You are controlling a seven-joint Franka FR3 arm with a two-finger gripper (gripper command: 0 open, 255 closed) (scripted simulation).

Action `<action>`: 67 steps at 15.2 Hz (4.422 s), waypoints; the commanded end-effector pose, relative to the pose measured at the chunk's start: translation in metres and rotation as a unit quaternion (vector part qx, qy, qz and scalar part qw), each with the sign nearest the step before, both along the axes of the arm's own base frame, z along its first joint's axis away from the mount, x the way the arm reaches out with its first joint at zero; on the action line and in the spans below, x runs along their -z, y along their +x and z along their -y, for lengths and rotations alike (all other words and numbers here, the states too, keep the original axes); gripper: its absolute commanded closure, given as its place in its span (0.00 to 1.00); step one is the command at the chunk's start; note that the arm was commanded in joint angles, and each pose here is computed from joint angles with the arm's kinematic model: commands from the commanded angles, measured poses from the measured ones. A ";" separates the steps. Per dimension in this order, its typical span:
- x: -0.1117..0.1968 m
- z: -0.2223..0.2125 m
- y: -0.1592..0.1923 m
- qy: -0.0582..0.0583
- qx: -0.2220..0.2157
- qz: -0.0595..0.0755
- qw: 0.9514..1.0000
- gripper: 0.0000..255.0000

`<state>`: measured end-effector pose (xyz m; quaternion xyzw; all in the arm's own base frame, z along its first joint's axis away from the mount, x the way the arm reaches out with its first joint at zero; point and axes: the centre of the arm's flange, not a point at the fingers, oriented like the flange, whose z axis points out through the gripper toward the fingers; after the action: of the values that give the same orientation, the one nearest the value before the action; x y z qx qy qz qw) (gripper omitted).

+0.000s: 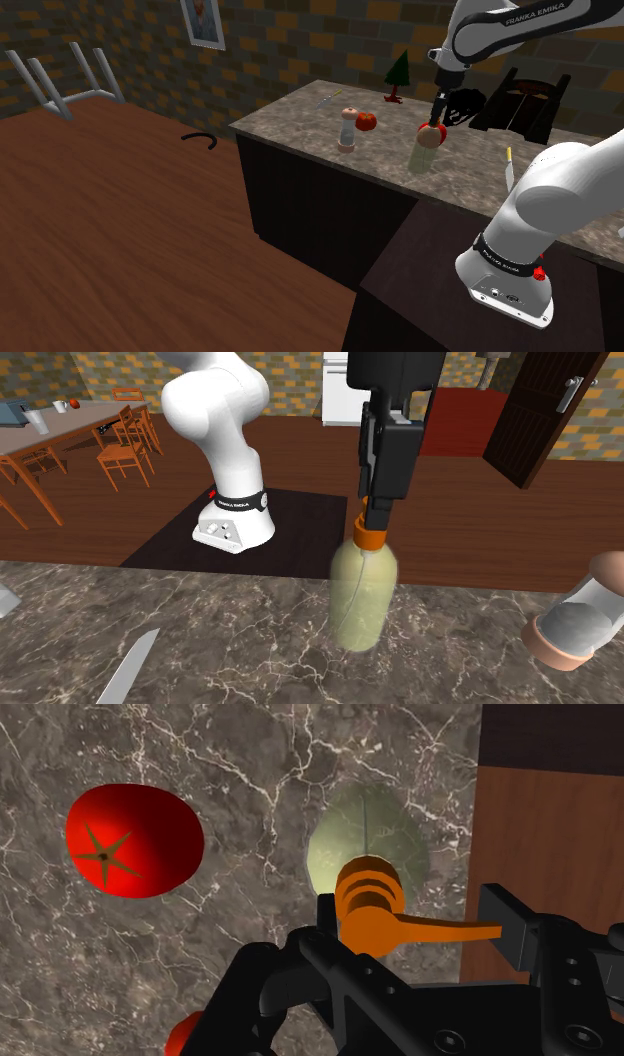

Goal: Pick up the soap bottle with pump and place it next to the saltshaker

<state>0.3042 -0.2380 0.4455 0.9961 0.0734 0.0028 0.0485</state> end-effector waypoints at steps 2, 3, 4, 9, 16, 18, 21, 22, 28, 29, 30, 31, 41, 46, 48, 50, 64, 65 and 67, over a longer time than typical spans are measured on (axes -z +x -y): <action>-0.016 0.001 0.000 0.000 0.000 0.000 1.000 1.00; -0.021 0.001 0.000 0.000 0.000 0.000 1.000 1.00; -0.026 0.001 0.000 0.000 0.000 0.000 1.000 1.00; -0.053 0.001 0.000 0.000 0.000 0.000 1.000 1.00; -0.090 0.001 0.000 0.000 0.000 0.000 1.000 1.00; -0.100 0.001 0.000 0.000 0.000 0.000 1.000 1.00; -0.116 0.001 0.000 0.000 0.000 0.000 1.000 1.00; -0.121 0.001 0.000 0.000 0.000 0.000 1.000 1.00; -0.153 0.001 0.000 0.000 0.000 0.000 1.000 1.00; -0.158 0.001 0.000 0.000 0.000 0.000 1.000 1.00; -0.164 0.001 0.000 0.000 0.000 0.000 1.000 1.00; -0.169 0.001 0.000 0.000 0.000 0.000 1.000 1.00; -0.222 0.001 0.000 0.000 0.000 0.000 1.000 1.00; -0.248 0.001 0.000 0.000 0.000 0.000 1.000 1.00; -0.259 0.001 0.000 0.000 0.000 0.000 1.000 1.00; -0.269 0.001 0.000 0.000 0.000 0.000 1.000 1.00; -0.293 0.046 -0.110 0.000 0.000 0.000 1.000 1.00; -0.293 0.051 -0.122 0.000 0.000 0.000 1.000 1.00; -0.293 0.061 -0.146 0.000 0.000 0.000 1.000 1.00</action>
<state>0.1701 -0.2932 0.7381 0.9962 0.0728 0.0030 0.0486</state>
